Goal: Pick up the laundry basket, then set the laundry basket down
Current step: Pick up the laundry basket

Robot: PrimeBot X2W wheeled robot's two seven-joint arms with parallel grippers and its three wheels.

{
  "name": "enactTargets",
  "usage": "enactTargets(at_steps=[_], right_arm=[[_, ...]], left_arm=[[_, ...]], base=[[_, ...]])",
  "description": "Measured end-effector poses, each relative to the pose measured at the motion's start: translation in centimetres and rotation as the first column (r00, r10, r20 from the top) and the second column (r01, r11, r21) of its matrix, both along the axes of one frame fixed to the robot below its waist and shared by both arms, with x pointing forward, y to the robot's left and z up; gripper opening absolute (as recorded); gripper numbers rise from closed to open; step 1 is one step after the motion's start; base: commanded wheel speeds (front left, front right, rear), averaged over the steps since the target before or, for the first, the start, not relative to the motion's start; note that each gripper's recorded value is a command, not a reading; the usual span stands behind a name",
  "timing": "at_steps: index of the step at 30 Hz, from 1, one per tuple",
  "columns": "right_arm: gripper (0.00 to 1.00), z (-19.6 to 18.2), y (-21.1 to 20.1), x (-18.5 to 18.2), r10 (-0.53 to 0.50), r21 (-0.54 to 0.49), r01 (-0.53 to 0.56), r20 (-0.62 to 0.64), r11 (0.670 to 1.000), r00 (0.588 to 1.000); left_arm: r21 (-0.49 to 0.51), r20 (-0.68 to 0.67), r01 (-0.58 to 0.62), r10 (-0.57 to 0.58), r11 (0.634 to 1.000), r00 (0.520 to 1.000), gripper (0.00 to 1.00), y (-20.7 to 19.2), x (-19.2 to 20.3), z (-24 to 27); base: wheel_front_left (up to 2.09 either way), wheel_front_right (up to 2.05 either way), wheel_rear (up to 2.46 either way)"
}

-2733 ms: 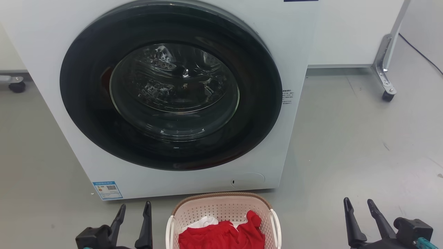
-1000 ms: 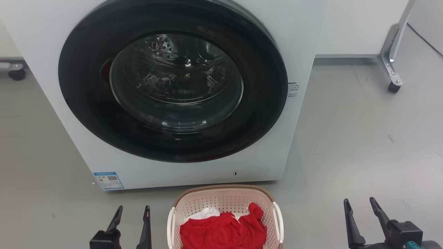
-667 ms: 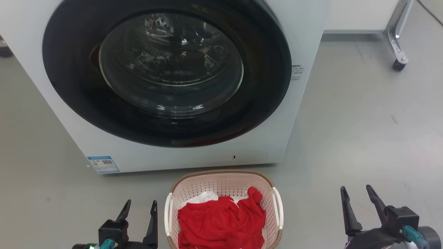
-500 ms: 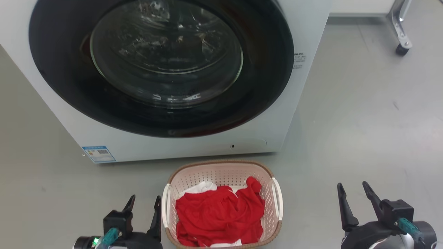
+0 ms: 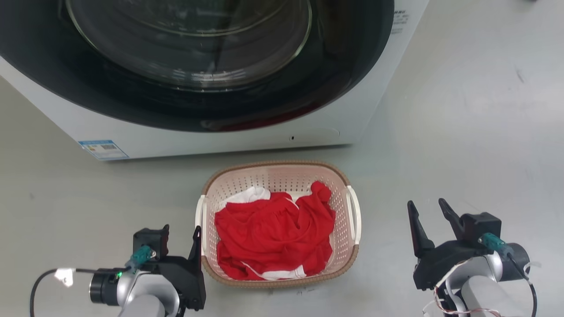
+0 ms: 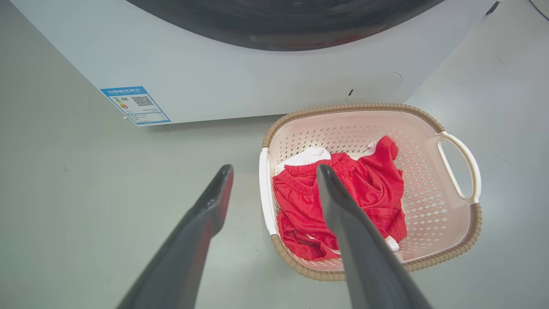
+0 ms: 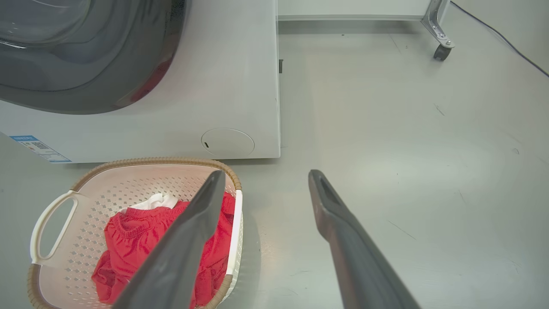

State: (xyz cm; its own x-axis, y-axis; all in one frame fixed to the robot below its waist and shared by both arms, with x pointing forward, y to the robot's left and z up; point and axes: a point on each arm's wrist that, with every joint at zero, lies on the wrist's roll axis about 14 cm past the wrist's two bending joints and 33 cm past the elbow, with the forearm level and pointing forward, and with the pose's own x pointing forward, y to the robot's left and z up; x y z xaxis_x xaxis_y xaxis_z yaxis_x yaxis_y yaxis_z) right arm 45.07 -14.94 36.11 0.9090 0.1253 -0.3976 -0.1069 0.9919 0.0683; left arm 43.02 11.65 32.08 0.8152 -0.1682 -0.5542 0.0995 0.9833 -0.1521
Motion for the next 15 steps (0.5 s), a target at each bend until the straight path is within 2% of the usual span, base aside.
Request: enactTargets(at_steps=[15], right_arm=[[1.0, -6.9, 1.6, 2.1, 0.069, -0.007, -0.072, -0.221, 0.997, 0.973]], left_arm=[[-0.006, -0.195, 0.017, -0.018, 1.0, 0.981, 1.0, -0.3, 1.9, -6.3]], base=[[0.0, 0.0, 0.0]])
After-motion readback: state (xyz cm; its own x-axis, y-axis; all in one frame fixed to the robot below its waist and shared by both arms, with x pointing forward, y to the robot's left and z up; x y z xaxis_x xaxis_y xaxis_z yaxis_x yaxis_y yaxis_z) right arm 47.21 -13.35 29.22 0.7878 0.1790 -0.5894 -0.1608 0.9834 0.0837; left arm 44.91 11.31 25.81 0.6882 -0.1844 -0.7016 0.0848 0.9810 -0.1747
